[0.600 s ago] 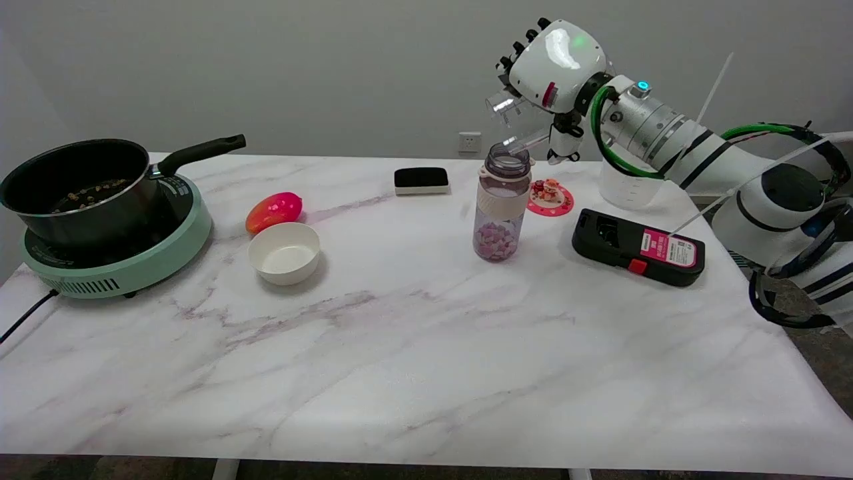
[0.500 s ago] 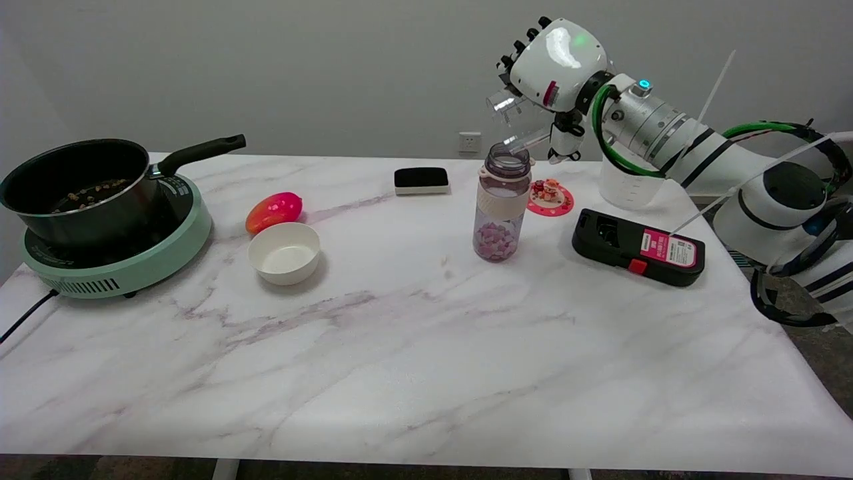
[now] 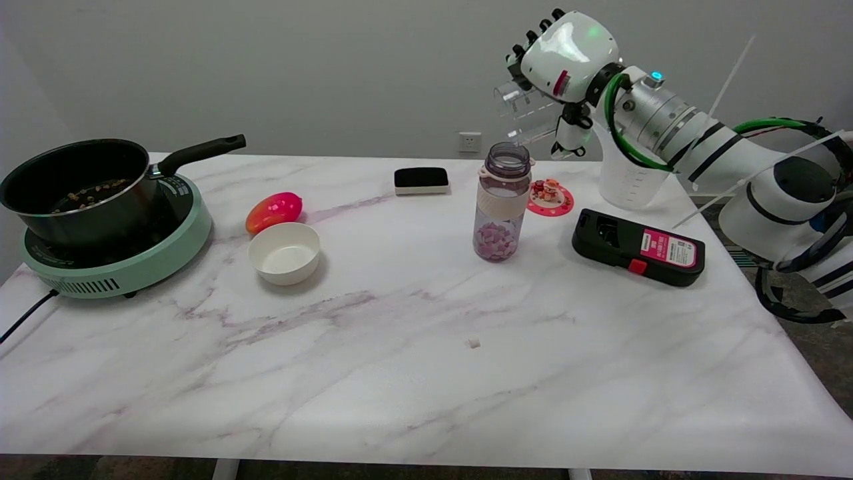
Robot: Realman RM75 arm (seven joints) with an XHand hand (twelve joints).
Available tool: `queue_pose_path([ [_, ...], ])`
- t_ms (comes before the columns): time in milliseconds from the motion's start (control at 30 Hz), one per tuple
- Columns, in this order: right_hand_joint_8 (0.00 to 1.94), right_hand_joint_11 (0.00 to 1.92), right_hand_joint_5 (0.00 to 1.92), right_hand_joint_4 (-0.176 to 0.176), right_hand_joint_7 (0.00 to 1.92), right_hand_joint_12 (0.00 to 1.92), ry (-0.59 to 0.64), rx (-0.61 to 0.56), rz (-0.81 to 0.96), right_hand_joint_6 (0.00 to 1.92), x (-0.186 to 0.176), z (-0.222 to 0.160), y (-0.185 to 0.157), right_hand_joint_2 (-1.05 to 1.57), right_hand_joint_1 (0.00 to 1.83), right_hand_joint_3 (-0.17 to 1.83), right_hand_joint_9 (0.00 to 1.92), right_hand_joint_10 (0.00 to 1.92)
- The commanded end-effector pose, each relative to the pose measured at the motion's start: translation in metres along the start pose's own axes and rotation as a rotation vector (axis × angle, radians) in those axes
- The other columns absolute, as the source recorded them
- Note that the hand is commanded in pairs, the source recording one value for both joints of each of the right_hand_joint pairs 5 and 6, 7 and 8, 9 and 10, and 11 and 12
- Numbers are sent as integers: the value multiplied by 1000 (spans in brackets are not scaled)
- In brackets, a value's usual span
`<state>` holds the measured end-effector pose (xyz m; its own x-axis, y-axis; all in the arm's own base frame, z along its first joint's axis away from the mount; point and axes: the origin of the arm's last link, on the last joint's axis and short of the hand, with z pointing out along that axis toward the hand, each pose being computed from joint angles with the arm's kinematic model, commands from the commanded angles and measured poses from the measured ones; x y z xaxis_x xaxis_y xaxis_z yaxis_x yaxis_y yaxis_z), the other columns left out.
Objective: Place the measuring cup onto the table.
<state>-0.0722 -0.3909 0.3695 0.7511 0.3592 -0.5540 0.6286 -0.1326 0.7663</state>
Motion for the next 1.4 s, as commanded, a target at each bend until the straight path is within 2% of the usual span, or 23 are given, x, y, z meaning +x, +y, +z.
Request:
queue_pose_path([
  [33,1920,1416,1920,0,1920,1416,2,-244,519,1920,-13,-29,44,1571,1185,334,1704,1704],
  [133,1920,1542,1920,0,1920,1542,2,-304,646,1920,-23,-47,47,1571,1187,253,1784,1784],
  [367,1920,1580,1920,0,1920,1580,37,-464,895,1920,-41,-87,41,1571,1202,249,1810,1810],
  [633,1920,1598,1920,0,1920,1598,99,-549,1152,1920,-64,-121,16,1571,1200,251,1821,1821],
  [1033,1920,1611,1920,0,1920,1611,212,-593,1459,1920,-86,-159,-33,1571,1196,241,1830,1830],
  [1267,1920,1615,1920,0,1920,1615,300,-611,1620,1920,-98,-169,-63,1571,1198,234,1832,1832],
  [1400,1920,1612,1920,0,1920,1612,303,-604,1675,1920,-103,-169,-80,1571,1199,237,1830,1830],
])
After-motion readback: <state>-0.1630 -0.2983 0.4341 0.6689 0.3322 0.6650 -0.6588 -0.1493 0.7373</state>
